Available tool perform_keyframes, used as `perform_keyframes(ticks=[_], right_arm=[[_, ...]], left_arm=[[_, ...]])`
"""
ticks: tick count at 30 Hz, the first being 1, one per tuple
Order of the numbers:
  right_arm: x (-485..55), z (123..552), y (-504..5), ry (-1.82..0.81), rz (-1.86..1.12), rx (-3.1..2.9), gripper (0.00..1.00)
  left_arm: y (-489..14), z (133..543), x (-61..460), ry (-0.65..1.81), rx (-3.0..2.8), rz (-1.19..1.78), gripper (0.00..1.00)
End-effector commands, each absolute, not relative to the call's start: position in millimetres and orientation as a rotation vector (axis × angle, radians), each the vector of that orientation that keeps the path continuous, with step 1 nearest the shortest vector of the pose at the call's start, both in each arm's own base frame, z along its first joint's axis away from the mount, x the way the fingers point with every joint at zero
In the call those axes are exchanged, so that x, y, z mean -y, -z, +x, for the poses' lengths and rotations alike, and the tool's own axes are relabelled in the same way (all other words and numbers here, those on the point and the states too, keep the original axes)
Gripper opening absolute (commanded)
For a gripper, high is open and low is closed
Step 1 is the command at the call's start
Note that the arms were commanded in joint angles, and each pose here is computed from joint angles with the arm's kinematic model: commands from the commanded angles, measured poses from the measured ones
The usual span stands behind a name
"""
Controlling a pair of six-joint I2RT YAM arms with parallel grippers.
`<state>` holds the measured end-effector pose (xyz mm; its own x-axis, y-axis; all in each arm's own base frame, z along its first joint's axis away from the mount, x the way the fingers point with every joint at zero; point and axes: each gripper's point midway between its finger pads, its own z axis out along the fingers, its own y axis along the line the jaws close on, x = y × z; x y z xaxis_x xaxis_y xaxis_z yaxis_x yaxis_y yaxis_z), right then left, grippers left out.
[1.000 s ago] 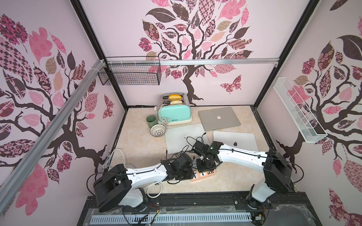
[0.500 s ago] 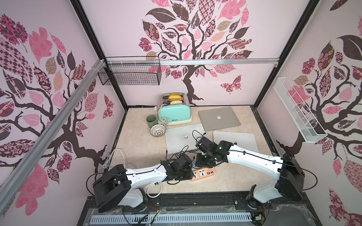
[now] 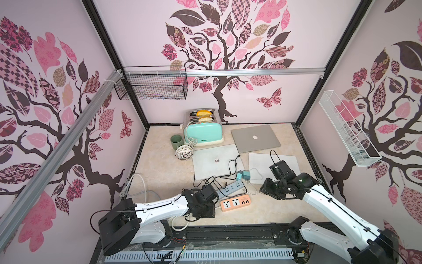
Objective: Unplug the laptop charger
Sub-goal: Remove the plug from the socket, then place the plug at the center of the board.
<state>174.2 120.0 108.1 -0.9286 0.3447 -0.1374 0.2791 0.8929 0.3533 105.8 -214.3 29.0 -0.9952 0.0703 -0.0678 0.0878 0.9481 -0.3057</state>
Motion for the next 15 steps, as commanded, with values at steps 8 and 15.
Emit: perform_keyframes(ticks=[8,15], right_arm=[[-119.2,173.9,-57.0,-0.4,0.486,-2.997,0.37],[-126.4,174.7,-30.2,-0.345,0.476,-3.126,0.44]], left_arm=[[-131.4,141.7,253.4,0.68,-2.75,0.334,0.84],[-165.9,144.3,247.2,0.734,-2.647,0.361,0.98]])
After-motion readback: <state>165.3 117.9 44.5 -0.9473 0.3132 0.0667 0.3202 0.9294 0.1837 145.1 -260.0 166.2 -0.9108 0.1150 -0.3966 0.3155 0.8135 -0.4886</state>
